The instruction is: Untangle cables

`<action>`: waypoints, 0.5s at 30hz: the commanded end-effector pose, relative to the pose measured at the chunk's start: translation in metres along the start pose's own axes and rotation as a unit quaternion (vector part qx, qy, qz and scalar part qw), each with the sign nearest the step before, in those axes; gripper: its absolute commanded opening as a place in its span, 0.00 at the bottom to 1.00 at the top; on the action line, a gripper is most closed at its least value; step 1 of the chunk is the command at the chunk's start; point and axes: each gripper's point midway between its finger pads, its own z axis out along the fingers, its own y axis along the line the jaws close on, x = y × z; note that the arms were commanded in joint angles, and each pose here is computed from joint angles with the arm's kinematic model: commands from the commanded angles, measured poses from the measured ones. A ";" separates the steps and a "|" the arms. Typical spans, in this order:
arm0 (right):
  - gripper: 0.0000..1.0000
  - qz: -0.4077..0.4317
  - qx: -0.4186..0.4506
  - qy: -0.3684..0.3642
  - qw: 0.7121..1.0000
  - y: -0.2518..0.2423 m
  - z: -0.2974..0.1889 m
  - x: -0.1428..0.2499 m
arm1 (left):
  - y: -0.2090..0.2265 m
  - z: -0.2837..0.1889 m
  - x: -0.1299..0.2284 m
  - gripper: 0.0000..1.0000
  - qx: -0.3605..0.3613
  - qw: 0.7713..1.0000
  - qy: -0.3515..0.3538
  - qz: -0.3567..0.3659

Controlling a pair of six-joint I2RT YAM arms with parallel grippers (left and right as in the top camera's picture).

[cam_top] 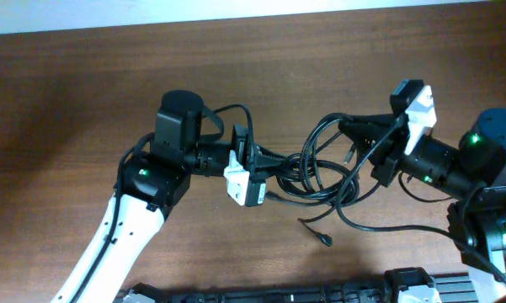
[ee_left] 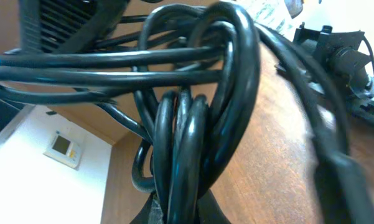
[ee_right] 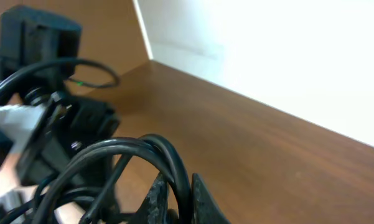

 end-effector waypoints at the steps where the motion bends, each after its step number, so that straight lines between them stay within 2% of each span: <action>1: 0.06 -0.028 0.204 -0.054 0.977 -0.064 -0.030 -0.038 | -0.029 0.002 0.000 0.00 0.035 0.998 -0.041 -0.038; 5: 0.09 -0.019 0.207 -0.056 0.976 -0.065 -0.031 -0.039 | -0.029 0.002 0.000 0.00 0.035 0.998 -0.041 -0.040; 6: 0.13 -0.017 0.208 -0.053 0.977 -0.066 -0.031 -0.037 | -0.029 0.002 0.001 0.00 0.035 0.998 -0.039 -0.040; 8: 0.31 -0.014 0.207 -0.048 0.977 -0.066 -0.030 -0.034 | -0.028 0.002 0.005 0.00 0.032 0.998 -0.025 -0.039; 9: 0.43 -0.011 0.207 -0.045 0.977 -0.066 -0.030 -0.032 | -0.027 0.002 0.010 0.00 0.029 0.999 -0.011 -0.039; 10: 0.59 -0.009 0.207 -0.041 0.977 -0.066 -0.030 -0.030 | -0.027 0.002 0.014 0.00 0.027 0.999 -0.001 -0.039; 11: 0.69 -0.004 0.207 -0.034 0.978 -0.066 -0.030 -0.026 | -0.026 0.002 0.021 0.00 0.022 0.999 0.020 -0.044; 13: 0.73 0.003 0.206 -0.023 0.978 -0.066 -0.029 -0.020 | -0.024 0.001 0.032 0.00 0.015 0.997 0.050 -0.055; 15: 0.82 0.011 0.205 -0.013 0.979 -0.065 -0.029 -0.014 | -0.022 0.000 0.039 0.00 0.009 0.995 0.072 -0.065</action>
